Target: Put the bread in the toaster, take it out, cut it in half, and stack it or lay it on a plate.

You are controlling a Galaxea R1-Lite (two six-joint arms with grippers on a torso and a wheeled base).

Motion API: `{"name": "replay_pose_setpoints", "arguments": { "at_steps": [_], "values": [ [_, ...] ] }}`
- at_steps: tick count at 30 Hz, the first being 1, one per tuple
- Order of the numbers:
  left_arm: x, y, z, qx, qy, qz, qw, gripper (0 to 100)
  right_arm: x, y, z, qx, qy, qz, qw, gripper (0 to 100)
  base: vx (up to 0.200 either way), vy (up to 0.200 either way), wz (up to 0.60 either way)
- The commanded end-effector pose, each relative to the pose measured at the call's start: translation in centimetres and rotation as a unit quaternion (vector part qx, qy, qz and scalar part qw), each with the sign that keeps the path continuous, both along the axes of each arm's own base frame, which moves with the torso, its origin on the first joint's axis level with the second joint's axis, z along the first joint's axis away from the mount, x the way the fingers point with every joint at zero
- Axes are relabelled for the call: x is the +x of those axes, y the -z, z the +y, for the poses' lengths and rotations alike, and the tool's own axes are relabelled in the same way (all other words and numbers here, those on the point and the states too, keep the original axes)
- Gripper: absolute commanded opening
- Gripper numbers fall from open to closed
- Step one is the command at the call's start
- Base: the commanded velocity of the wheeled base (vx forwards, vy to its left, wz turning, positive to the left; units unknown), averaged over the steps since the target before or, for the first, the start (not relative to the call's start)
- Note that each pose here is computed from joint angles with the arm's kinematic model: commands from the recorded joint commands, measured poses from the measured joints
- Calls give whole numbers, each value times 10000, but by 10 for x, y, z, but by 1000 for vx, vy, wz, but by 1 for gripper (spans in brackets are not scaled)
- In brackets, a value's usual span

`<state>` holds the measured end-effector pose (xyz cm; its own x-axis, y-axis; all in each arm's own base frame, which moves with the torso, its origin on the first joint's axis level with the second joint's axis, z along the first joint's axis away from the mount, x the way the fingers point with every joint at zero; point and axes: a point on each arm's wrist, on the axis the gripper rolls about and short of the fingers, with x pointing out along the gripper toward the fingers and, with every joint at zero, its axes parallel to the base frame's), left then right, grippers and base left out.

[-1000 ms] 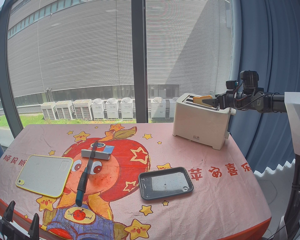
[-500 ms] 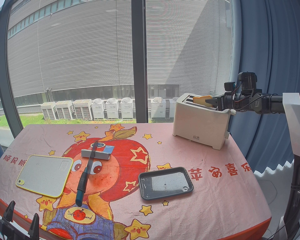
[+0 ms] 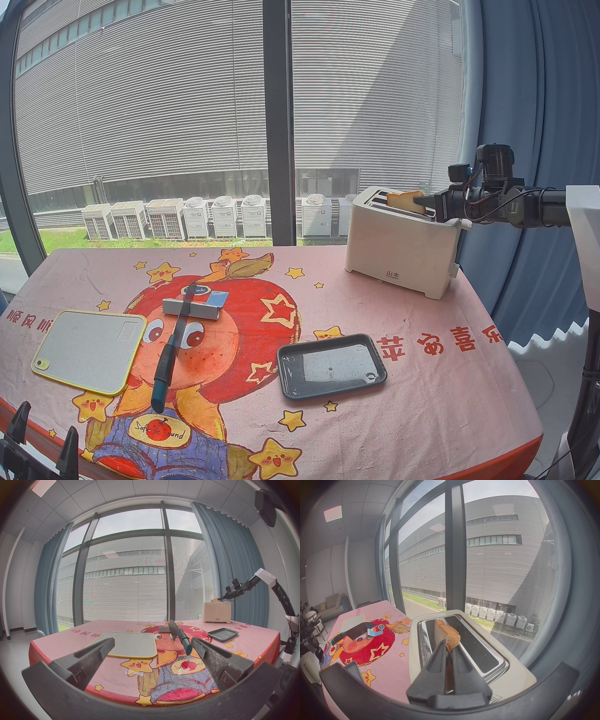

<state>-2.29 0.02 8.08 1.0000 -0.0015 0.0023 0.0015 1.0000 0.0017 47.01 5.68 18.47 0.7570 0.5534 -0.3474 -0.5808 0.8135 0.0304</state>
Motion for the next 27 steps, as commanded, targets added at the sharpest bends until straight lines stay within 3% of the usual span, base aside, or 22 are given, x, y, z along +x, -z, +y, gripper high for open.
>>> {"name": "replay_pose_setpoints", "arguments": {
  "at_steps": [1, 27],
  "values": [
    [0, 5, 0, -1, 0, 4, 10000, 100, -3, -6, 1, 7, -17, -61, 10000, 0, 0, 0, 0],
    [0, 5, 0, -1, 0, 4, 10000, 100, -26, -54, 3, 79, -97, -582, 9982, 0, 0, 0, 0]
  ]
}}
